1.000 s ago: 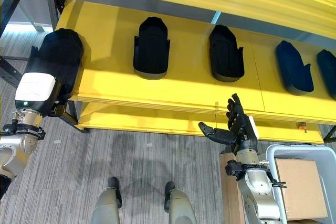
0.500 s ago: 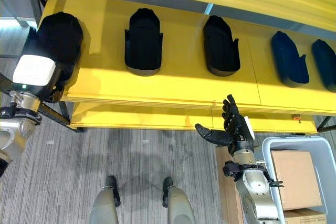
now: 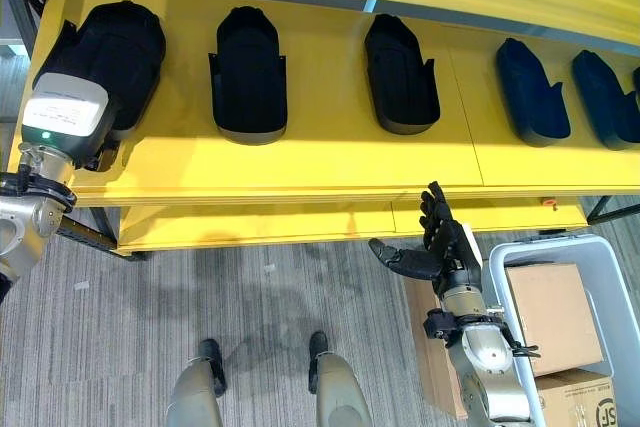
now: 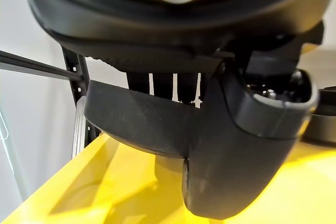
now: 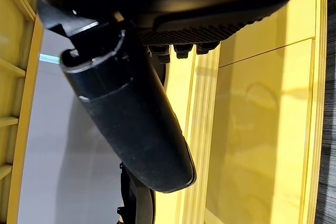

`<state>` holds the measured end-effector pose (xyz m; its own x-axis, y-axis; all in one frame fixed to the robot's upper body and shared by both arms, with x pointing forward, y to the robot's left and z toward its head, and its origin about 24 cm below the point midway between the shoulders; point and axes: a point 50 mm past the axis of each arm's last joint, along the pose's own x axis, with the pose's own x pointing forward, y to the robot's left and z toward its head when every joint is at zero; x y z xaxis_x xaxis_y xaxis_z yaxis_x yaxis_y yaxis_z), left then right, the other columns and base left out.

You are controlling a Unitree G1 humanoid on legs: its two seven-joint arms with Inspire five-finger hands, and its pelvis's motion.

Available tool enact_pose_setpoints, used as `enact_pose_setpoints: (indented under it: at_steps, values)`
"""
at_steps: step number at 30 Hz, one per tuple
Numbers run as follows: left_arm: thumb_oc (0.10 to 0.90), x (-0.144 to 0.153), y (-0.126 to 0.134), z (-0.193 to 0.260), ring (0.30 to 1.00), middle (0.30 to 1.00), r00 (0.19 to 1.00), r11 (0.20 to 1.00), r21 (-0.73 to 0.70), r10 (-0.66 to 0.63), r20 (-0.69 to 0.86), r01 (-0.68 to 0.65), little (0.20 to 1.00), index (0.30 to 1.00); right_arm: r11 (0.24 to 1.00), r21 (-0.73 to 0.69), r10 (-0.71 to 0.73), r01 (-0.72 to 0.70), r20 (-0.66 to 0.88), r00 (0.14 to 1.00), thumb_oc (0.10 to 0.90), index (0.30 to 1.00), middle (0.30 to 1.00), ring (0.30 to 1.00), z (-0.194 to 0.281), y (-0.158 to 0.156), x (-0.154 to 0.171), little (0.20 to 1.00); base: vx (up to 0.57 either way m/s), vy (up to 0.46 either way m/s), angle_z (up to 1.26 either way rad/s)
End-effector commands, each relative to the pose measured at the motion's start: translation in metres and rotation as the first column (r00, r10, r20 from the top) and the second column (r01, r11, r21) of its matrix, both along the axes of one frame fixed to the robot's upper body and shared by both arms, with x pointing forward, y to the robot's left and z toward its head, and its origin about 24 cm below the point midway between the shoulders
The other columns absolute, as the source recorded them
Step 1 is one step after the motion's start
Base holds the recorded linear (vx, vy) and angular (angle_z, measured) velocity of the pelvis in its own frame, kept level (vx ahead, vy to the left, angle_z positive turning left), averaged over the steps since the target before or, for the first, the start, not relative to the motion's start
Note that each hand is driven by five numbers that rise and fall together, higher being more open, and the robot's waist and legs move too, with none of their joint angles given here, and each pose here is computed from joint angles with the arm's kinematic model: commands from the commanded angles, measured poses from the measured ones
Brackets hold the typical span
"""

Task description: Move parts from the plastic box to the shelf.

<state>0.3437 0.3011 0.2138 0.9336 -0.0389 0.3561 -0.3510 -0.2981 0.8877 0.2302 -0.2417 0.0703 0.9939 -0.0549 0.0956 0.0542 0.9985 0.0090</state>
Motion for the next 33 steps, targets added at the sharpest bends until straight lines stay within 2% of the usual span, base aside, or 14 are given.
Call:
enact_pose_setpoints:
  at_steps: [1, 8, 15, 20, 33]
  values:
    - [0.400, -0.004, 0.000, 0.080, 0.300, 0.300, 0.958, 0.999, 0.049, -0.018, 0.286, 0.004, 0.300, 0.300, 0.996, -0.089, 0.028, -0.003, 0.287, 0.958, 0.900, 1.000, 1.000, 1.000, 0.060, -0.011, -0.004, 1.000, 0.00, 0.000, 0.00]
    - [0.400, 0.001, 0.002, 0.085, 0.300, 0.300, 0.957, 1.000, 0.015, 0.002, 0.291, -0.006, 0.300, 0.300, 0.996, -0.093, 0.043, -0.016, 0.299, 0.953, 0.900, 1.000, 1.000, 1.000, 0.063, -0.008, -0.005, 1.000, 0.00, 0.000, 0.00]
    - [0.400, 0.003, 0.002, 0.081, 0.300, 0.300, 0.949, 0.998, -0.066, 0.017, 0.314, 0.004, 0.300, 0.300, 0.995, -0.098, 0.044, -0.014, 0.302, 0.952, 0.900, 1.000, 1.000, 1.000, 0.063, -0.006, -0.005, 1.000, 0.00, 0.000, 0.00]
    - [0.400, 0.008, -0.002, 0.067, 0.300, 0.300, 0.946, 0.982, -0.188, 0.030, 0.323, 0.033, 0.300, 0.300, 0.995, -0.097, 0.040, -0.011, 0.293, 0.955, 0.900, 1.000, 1.000, 1.000, 0.061, -0.005, -0.006, 1.000, 0.00, 0.000, 0.00]
    - [0.400, 0.015, -0.009, 0.060, 0.300, 0.300, 0.946, 0.947, -0.316, 0.043, 0.322, 0.065, 0.300, 0.300, 0.995, -0.101, 0.038, -0.009, 0.291, 0.956, 0.900, 1.000, 1.000, 1.000, 0.062, -0.004, -0.005, 1.000, 0.00, 0.000, 0.00]
